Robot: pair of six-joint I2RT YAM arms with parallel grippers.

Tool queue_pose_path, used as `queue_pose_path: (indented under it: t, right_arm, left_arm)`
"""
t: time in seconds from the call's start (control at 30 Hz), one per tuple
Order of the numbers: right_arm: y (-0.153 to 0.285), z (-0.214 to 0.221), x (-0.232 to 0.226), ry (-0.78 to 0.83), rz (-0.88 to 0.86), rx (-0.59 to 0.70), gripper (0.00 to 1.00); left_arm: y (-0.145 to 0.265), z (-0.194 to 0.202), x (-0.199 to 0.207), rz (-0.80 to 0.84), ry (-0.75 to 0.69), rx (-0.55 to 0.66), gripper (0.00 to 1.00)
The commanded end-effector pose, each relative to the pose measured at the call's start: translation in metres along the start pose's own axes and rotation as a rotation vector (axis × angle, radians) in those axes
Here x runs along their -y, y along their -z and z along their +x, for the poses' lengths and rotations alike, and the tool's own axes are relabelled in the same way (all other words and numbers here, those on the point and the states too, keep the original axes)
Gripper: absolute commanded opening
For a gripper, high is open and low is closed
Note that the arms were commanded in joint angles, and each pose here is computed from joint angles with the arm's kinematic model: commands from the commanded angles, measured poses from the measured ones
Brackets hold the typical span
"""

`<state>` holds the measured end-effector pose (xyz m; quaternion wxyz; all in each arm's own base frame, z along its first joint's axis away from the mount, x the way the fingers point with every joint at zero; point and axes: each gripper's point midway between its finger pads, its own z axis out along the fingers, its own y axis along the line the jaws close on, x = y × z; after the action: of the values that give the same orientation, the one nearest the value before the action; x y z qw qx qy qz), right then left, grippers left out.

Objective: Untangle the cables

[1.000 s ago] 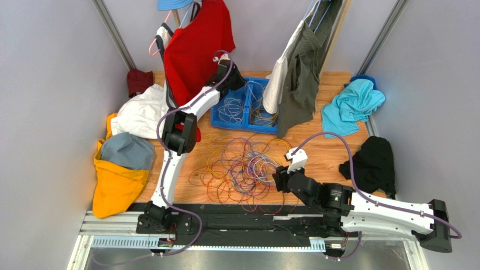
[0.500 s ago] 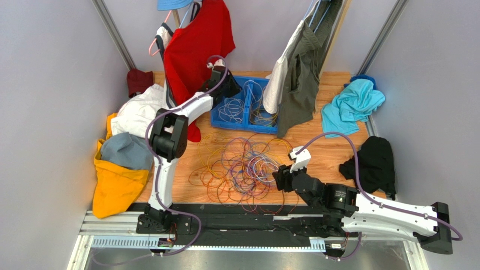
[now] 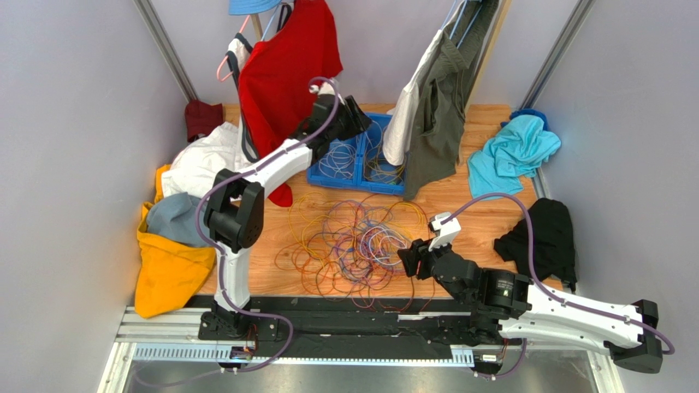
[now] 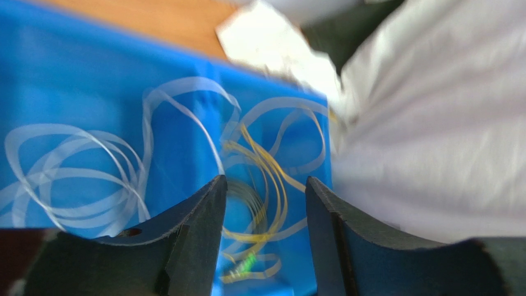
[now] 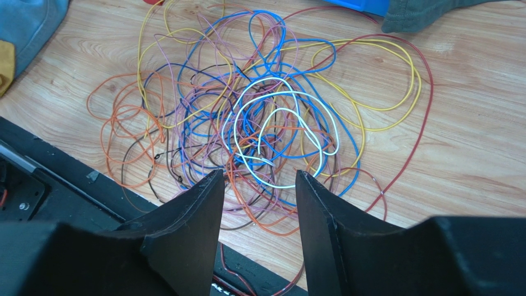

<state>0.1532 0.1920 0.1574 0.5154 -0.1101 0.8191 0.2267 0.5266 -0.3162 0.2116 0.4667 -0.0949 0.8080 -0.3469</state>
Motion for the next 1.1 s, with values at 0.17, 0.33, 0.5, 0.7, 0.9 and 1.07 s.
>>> queue_pose_path:
  t: [0.17,0.33,0.5,0.7,0.9,1.07]
  right_arm:
    - [0.009,-0.006,-0.003,-0.076,-0.037,0.013,0.49]
    - [0.014,-0.008,0.001,-0.088,-0.04,0.022,0.49]
    - [0.016,-0.009,0.002,-0.101,-0.049,0.038,0.49]
    - [0.014,-0.007,0.001,-0.103,-0.054,0.039,0.49]
    - [0.014,-0.008,0.002,-0.092,-0.046,0.04,0.5]
    - [0.013,-0.007,0.003,-0.088,-0.042,0.041,0.5]
  left_arm:
    - [0.03,0.041,0.061,-0.055,-0.044,0.109,0.96]
    - [0.026,0.042,0.055,-0.16,-0.162,0.135,0.96]
    - [0.016,0.053,0.033,-0.269,-0.33,0.104,0.96]
    - [0.003,0.068,0.038,-0.251,-0.3,0.052,0.95]
    - [-0.005,0.084,0.043,-0.256,-0.145,0.051,0.98]
    - [-0.012,0.088,0.035,-0.362,-0.007,0.136,0.99]
